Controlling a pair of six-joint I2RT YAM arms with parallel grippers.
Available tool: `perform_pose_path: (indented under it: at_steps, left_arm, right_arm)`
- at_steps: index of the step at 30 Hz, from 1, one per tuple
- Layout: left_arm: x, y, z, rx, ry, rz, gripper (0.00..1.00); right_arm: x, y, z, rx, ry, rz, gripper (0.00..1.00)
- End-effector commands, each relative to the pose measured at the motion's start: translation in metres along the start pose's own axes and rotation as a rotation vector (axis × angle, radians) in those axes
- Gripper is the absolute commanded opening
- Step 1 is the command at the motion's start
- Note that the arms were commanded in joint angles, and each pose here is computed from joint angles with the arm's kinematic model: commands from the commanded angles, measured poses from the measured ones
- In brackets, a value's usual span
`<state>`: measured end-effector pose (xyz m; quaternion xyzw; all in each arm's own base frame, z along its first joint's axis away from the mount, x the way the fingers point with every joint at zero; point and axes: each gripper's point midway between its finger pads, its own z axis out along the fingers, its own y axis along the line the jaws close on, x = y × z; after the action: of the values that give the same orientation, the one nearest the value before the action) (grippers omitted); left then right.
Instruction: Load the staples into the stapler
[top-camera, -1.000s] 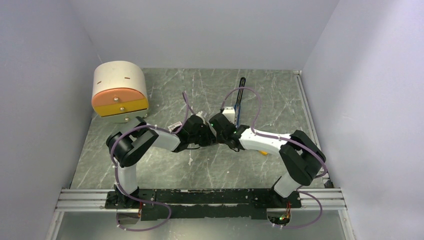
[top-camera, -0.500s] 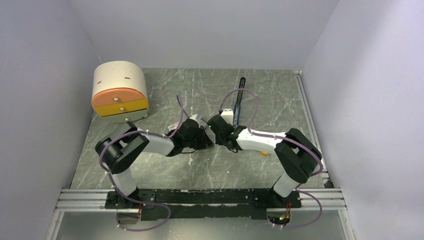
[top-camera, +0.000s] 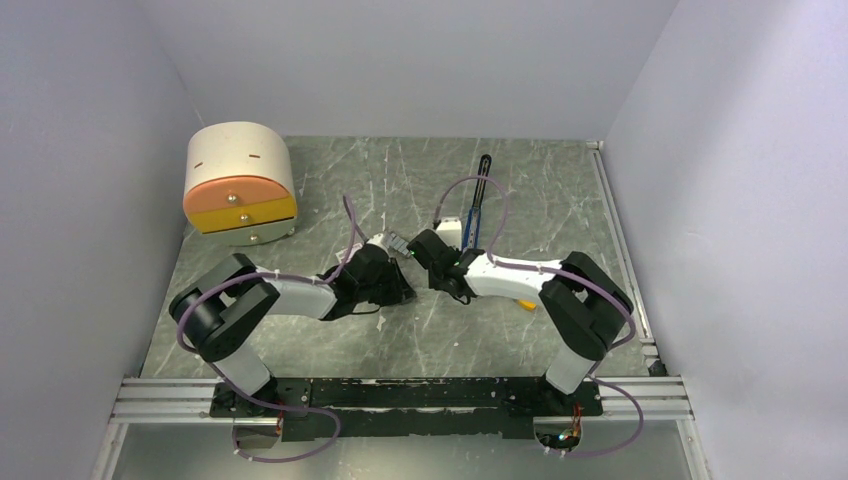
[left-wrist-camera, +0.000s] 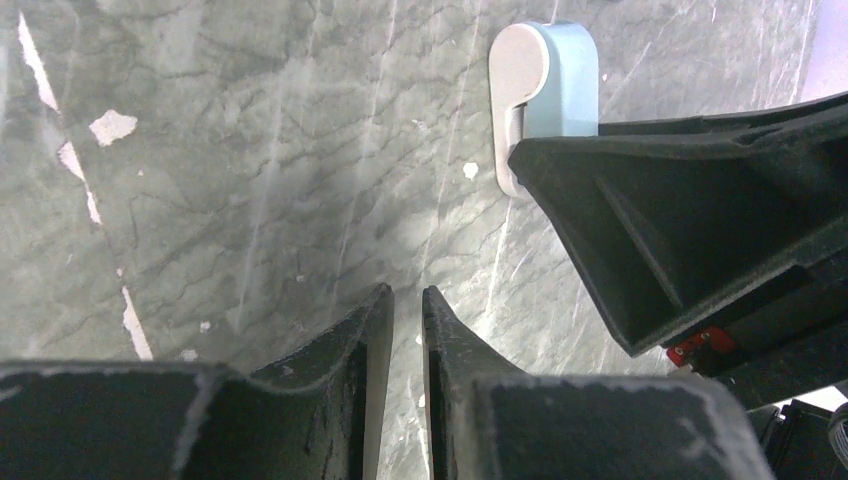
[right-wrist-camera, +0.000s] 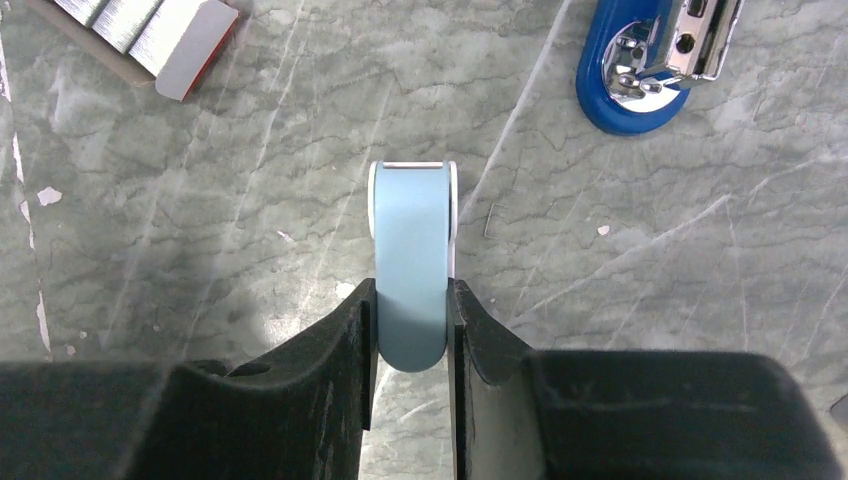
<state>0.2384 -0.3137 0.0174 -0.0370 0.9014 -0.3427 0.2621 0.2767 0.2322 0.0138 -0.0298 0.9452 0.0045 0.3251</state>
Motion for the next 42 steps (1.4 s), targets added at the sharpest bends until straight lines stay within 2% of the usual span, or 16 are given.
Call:
perform_pose_path:
  at_steps: [1, 7, 10, 14, 16, 21, 27, 31, 37, 39, 42]
  left_arm:
    - [0.006, 0.018, -0.006, -0.060, 0.000, 0.028, 0.24]
    - [0.004, 0.015, -0.016, -0.058, -0.008, 0.045, 0.24]
    - [-0.004, 0.020, -0.020, -0.086, -0.046, 0.058, 0.25]
    - [-0.008, 0.022, -0.026, -0.103, -0.068, 0.067, 0.25]
    - [-0.011, 0.023, -0.029, -0.112, -0.083, 0.074, 0.25]
    - [-0.023, 0.020, -0.041, -0.121, -0.124, 0.094, 0.25]
    - [-0.026, 0.023, -0.050, -0.134, -0.144, 0.101, 0.26]
    - [-0.023, 0.029, -0.054, -0.147, -0.142, 0.096, 0.26]
    - [-0.024, 0.030, -0.059, -0.149, -0.152, 0.096, 0.27]
    - [-0.024, 0.030, -0.059, -0.149, -0.153, 0.097, 0.26]
    - [-0.025, 0.031, -0.059, -0.153, -0.155, 0.099, 0.27]
  right_arm:
    - [0.084, -0.018, 0.031, 0.049, 0.247, -0.042, 0.19]
    - [0.025, -0.007, 0.009, 0.037, 0.128, -0.011, 0.32]
    - [0.002, -0.004, -0.001, 0.022, 0.087, 0.004, 0.46]
    - [-0.011, 0.002, -0.007, -0.026, 0.044, -0.003, 0.62]
    - [-0.007, 0.003, -0.005, -0.041, 0.051, 0.003, 0.66]
    - [0.003, 0.003, 0.002, -0.041, 0.074, 0.003, 0.65]
    - [0.009, 0.002, 0.012, -0.008, 0.103, -0.012, 0.51]
    - [0.001, 0.001, 0.008, -0.001, 0.086, -0.024, 0.56]
    - [-0.041, 0.004, -0.025, -0.043, -0.023, -0.007, 0.63]
    - [-0.051, 0.003, -0.033, -0.043, -0.051, 0.000, 0.63]
    - [-0.060, 0.002, -0.040, -0.041, -0.076, 0.004, 0.56]
